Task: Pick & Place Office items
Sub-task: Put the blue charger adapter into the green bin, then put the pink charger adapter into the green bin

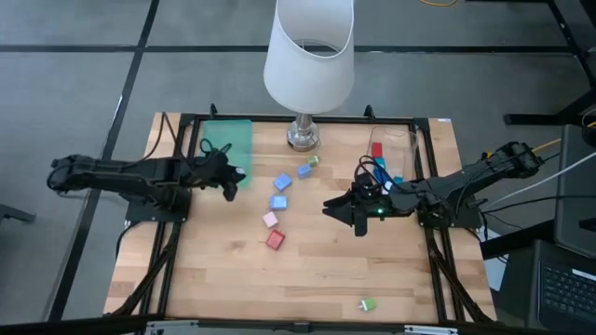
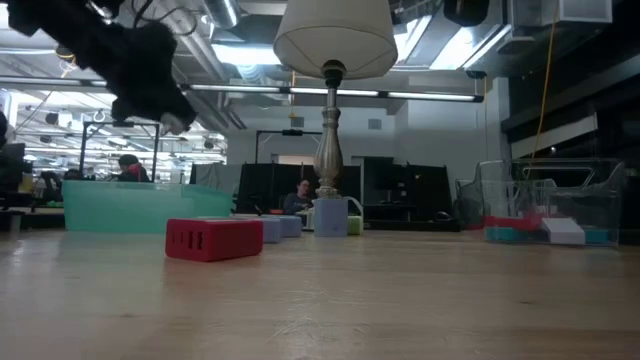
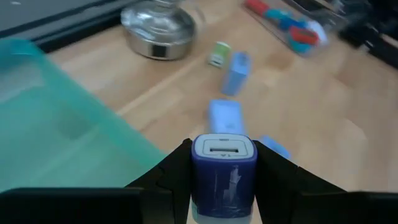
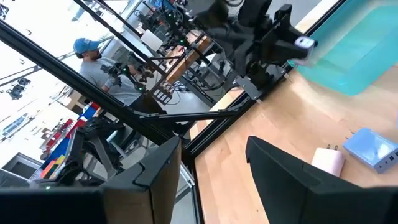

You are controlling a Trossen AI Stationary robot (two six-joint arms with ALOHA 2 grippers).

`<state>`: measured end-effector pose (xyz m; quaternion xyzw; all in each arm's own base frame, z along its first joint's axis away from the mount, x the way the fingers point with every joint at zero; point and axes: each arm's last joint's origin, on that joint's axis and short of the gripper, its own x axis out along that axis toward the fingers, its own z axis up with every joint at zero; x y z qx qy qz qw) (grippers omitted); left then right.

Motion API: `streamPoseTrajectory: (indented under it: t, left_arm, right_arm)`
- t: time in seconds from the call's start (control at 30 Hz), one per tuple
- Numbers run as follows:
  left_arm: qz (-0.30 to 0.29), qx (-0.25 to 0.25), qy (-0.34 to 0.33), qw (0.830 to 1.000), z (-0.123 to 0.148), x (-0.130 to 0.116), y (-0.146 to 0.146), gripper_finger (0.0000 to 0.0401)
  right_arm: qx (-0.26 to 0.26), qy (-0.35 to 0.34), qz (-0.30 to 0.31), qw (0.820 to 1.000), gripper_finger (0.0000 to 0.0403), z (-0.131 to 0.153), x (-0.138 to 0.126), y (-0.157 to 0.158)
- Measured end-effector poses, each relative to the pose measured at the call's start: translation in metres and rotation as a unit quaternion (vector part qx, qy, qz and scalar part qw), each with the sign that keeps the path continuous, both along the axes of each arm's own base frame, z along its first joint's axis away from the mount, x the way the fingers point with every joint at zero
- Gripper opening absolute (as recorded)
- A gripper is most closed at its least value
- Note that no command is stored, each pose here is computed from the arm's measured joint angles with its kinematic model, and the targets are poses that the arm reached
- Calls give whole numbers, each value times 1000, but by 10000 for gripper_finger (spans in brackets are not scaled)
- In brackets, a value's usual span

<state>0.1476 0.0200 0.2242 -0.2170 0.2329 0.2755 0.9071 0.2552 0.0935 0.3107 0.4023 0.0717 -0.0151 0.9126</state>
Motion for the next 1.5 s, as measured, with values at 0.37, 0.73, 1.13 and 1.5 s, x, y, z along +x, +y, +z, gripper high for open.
streamPoseTrajectory:
  t: [0.37,0.73,1.13,1.5]
  left_arm:
    - [111,29,32,993,-23,-23,32,125]
    - [144,2,24,989,-27,-29,45,303]
    - [-178,-70,-72,979,9,0,2,283]
    - [-380,-1,81,921,22,43,-56,276]
  right_arm:
    - [25,1,-5,1000,192,0,0,0]
    - [35,1,-18,999,192,0,0,-1]
    - [35,1,-20,999,192,0,0,-1]
    - [31,1,-19,999,192,0,0,-1]
